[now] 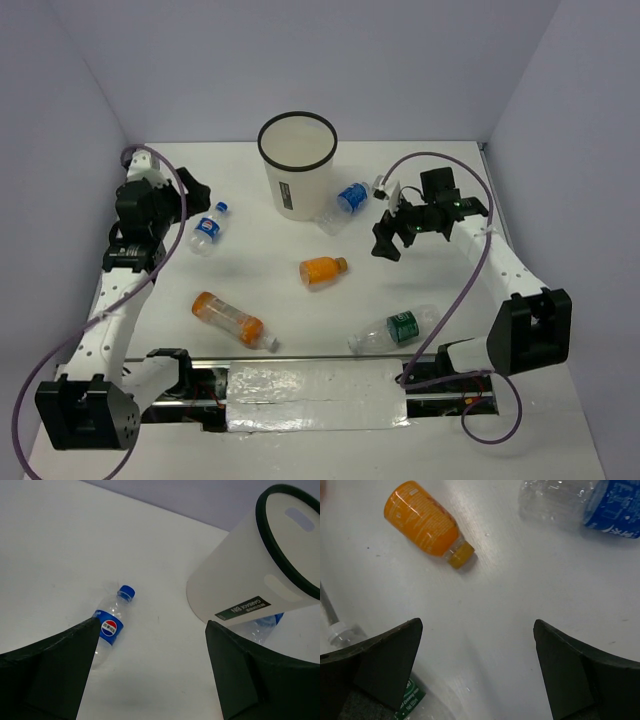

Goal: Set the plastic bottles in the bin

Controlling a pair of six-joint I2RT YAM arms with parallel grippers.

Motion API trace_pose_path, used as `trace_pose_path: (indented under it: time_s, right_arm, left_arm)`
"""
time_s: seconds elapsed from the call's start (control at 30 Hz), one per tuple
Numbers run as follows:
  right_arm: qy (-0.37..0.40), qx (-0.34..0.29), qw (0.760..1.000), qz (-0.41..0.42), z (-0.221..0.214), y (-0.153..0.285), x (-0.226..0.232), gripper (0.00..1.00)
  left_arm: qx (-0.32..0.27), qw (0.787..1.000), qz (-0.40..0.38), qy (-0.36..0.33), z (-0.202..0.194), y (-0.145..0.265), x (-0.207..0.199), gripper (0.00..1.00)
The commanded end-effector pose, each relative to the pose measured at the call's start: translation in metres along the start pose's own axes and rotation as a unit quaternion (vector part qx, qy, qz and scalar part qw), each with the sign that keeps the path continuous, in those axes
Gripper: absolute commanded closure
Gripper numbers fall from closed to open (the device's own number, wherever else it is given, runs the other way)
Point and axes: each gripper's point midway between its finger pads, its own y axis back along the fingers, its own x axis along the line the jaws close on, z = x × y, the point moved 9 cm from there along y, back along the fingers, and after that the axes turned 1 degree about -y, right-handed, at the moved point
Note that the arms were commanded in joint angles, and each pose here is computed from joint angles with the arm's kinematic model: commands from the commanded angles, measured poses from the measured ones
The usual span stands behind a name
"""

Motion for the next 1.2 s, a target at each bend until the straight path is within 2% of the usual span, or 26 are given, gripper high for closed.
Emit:
trace_pose_path:
  time_s: [0.0,0.2,0.27,0.3,0.37,0.5,0.6,0.77,1.03,1.17]
  right_arm:
    - [-0.012,-0.025,0.999,0.036,0.014,-0.005,0.005,0.00]
    - [-0.024,-0.020,0.998,0.062,0.020,-0.029,0.005,0.00]
    - [-0.028,-0.019,0.997,0.074,0.022,-0.034,0.000,0.00]
    - [-0.027,-0.020,0.997,0.076,0.024,-0.035,-0.001,0.00]
    - [-0.027,-0.020,0.996,0.085,0.026,-0.038,-0.003,0.00]
    - [-0.015,-0.028,0.995,0.098,0.026,-0.039,-0.001,0.00]
    - [-0.021,-0.030,0.994,0.103,0.023,-0.039,0.001,0.00]
    - [-0.026,-0.029,0.994,0.098,0.022,-0.040,0.001,0.00]
    - [-0.035,-0.026,0.995,0.092,0.022,-0.041,-0.001,0.00]
    - [-0.036,-0.024,0.995,0.087,0.022,-0.041,-0.002,0.00]
  left_arm:
    - [0.044,0.999,-0.019,-0.005,0.010,-0.001,-0.009,0.01]
    - [0.173,0.984,0.034,-0.007,-0.004,-0.034,0.003,0.01]
    - [0.234,0.971,0.054,-0.014,-0.015,-0.054,0.009,0.01]
    - [0.240,0.969,0.056,-0.018,-0.015,-0.063,0.011,0.01]
    - [0.289,0.954,0.074,-0.033,-0.028,-0.083,0.019,0.01]
    - [0.315,0.940,0.112,-0.073,-0.042,-0.106,0.034,0.01]
    - [0.342,0.928,0.104,-0.109,-0.055,-0.126,0.043,0.01]
    - [0.414,0.893,0.103,-0.140,-0.089,-0.150,0.054,0.06]
    - [0.448,0.878,0.082,-0.149,-0.123,-0.160,0.060,0.10]
    - [0.444,0.880,0.082,-0.144,-0.125,-0.162,0.060,0.13]
